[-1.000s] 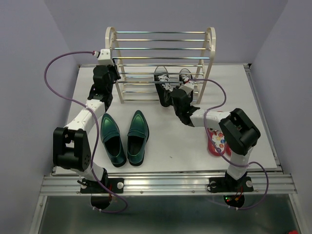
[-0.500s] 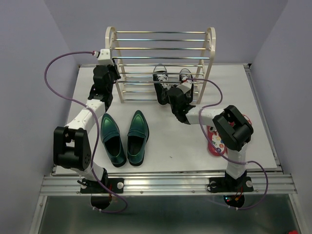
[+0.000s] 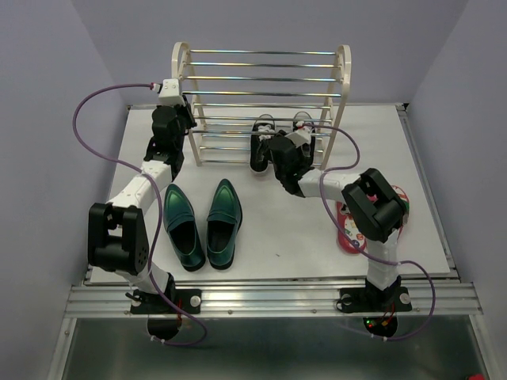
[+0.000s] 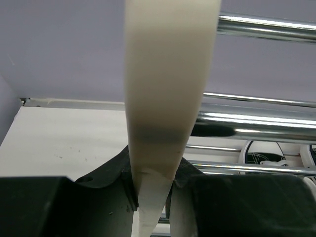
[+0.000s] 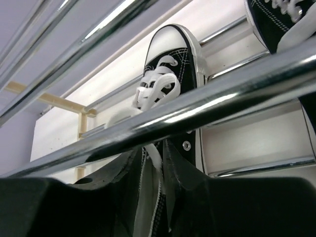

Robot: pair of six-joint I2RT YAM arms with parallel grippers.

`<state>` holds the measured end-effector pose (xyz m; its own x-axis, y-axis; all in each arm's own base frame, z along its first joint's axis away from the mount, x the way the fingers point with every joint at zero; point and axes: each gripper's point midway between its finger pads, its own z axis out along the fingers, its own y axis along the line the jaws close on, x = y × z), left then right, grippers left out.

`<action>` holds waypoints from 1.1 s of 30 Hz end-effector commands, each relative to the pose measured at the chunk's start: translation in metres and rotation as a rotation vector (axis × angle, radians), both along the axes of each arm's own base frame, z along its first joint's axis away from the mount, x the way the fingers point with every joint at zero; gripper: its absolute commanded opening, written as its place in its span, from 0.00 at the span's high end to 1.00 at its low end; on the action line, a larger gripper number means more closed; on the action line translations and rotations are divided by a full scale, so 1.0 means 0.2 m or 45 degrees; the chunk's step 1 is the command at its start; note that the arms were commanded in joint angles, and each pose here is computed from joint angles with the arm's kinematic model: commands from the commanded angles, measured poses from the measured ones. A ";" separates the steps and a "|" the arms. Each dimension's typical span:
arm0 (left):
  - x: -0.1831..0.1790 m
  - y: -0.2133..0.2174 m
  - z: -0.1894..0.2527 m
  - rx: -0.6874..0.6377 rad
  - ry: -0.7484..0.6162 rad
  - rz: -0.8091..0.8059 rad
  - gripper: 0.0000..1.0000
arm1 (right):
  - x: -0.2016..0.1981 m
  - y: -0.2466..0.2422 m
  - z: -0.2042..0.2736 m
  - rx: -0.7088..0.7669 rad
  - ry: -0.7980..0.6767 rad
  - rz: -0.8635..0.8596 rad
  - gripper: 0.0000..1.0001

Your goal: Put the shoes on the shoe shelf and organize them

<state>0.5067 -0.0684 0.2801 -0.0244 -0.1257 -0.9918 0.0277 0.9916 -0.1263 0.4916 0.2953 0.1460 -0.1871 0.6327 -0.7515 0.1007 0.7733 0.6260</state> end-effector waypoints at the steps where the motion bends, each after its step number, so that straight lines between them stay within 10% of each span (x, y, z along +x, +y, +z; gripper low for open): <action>1: -0.01 -0.08 -0.19 -0.179 0.155 -0.045 0.88 | 0.08 -0.01 0.19 0.105 -0.132 -0.086 0.67; 12: -0.02 -0.07 -0.17 -0.183 0.148 -0.031 0.88 | 0.03 0.02 0.21 -0.001 -0.065 0.036 0.00; 33: -0.04 -0.05 -0.12 -0.235 0.126 -0.002 0.76 | -0.65 -0.43 0.03 -0.466 0.368 0.256 0.00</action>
<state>0.5067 -0.0669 0.2804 -0.0235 -0.1413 -0.9897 0.0187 0.9897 -0.1417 0.3883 0.2367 0.1819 -0.4248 0.3679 -0.8271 0.0315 0.9191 0.3927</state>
